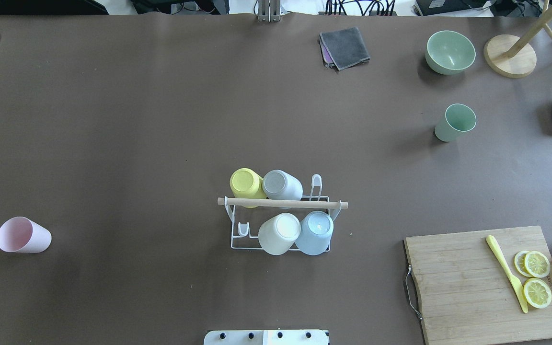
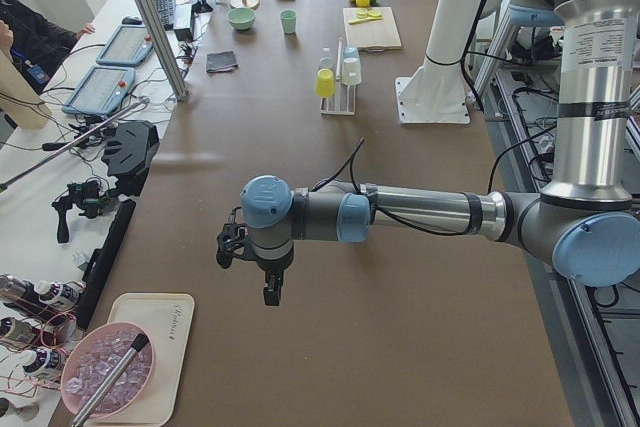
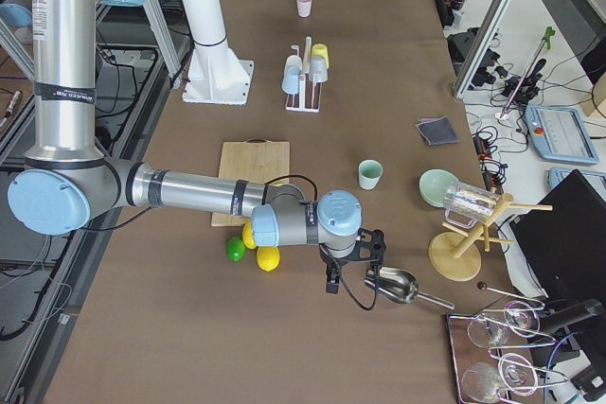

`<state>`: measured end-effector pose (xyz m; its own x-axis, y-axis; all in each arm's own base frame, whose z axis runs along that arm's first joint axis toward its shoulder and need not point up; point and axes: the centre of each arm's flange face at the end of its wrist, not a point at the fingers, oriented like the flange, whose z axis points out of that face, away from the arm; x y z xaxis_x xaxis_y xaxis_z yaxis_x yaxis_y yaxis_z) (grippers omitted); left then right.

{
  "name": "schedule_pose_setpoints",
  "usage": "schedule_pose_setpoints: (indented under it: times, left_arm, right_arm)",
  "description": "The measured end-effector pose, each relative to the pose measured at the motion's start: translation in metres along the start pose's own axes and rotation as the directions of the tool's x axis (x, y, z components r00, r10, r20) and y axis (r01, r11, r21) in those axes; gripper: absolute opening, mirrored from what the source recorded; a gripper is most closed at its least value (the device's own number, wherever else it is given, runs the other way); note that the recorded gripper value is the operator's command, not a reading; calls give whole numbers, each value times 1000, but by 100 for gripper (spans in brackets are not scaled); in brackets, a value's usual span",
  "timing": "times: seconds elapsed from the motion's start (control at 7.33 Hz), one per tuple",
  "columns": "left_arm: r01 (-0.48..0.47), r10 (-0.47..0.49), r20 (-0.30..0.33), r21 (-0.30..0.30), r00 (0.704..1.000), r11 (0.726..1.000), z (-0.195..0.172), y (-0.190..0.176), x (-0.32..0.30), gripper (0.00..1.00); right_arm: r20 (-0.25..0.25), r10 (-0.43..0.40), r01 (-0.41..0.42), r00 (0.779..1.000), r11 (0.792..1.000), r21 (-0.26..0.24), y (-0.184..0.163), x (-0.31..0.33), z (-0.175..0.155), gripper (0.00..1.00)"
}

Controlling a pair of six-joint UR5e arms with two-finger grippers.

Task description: Place cup on cup holder

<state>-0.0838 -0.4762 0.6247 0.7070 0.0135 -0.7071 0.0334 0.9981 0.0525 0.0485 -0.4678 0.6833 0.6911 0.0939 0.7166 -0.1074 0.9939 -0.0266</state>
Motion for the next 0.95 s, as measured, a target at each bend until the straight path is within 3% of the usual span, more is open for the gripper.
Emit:
schedule_pose_setpoints:
  times: [0.55,0.95]
  left_arm:
    - [-40,40,-1,-3,999,999,3,24,-8,98]
    - [-55,55,2,9,998,998,-1,22,-4,98]
  right_arm:
    - [-1,2,-2,1000,1000,-4,2,4,3,100]
    - [-3,5,-5,1000,1000,-13,4,10,9,100]
